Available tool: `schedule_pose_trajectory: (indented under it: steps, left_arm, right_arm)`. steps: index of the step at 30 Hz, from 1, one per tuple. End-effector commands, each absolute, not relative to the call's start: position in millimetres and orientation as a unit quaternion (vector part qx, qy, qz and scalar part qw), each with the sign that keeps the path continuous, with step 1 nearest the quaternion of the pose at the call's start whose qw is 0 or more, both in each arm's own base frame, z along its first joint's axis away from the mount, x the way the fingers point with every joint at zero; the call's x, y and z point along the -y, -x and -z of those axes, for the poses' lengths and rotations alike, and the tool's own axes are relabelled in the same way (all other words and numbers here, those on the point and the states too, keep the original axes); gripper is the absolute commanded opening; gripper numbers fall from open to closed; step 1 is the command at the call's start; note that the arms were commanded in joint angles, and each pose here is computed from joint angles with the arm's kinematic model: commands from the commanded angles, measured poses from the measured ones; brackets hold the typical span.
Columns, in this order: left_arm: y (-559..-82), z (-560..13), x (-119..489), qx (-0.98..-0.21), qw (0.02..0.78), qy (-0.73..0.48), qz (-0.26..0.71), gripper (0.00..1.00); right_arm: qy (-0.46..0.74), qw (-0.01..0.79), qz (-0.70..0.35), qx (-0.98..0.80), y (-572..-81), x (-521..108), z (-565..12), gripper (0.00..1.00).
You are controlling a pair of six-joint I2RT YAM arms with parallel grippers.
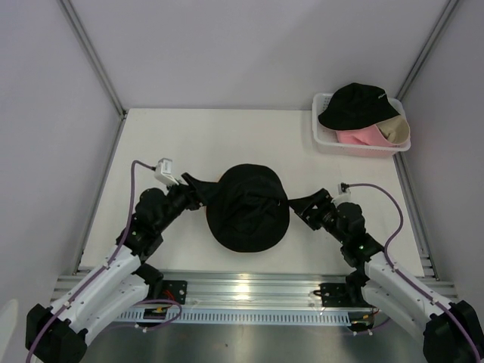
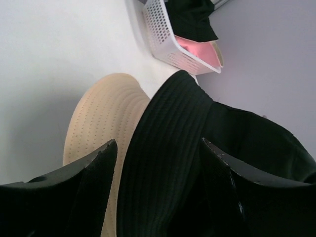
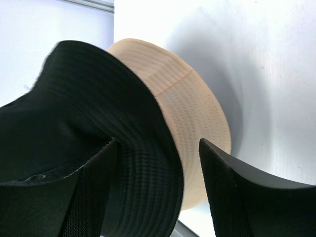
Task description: Stack the hats
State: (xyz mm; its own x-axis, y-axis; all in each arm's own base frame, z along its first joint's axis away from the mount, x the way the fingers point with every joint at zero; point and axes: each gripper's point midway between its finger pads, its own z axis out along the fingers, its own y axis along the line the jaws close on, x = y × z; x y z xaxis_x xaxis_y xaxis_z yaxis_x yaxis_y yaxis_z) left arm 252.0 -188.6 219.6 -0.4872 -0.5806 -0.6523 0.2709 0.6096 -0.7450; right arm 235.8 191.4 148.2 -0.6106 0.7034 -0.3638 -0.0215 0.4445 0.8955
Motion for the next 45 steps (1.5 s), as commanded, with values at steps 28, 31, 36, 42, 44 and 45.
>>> schedule_pose_trajectory:
  steps: [28, 31, 36, 42, 44, 45]
  left_arm:
    - [-244, -220, 208, -0.711, 0.446, 0.033, 0.543, 0.67]
    - [-245, -219, 209, -0.711, 0.444, 0.031, 0.545, 0.55]
    - [-251, -216, 202, -0.711, 0.453, 0.053, 0.535, 0.27]
    - [-255, -211, 193, -0.716, 0.462, 0.078, 0.518, 0.01]
    - [-257, -204, 189, -0.723, 0.459, 0.092, 0.508, 0.01]
    - [-260, -198, 184, -0.730, 0.458, 0.111, 0.496, 0.01]
  right_arm:
    - [-0.149, 0.366, -0.482, -0.782, -271, -245, -163, 0.66]
    - [-0.143, 0.358, -0.482, -0.787, -274, -250, -161, 0.66]
    - [-0.138, 0.353, -0.475, -0.794, -277, -253, -156, 0.66]
    - [-0.136, 0.356, -0.469, -0.797, -280, -253, -158, 0.66]
    - [-0.136, 0.355, -0.464, -0.801, -282, -254, -160, 0.66]
    - [-0.135, 0.350, -0.452, -0.809, -282, -253, -155, 0.66]
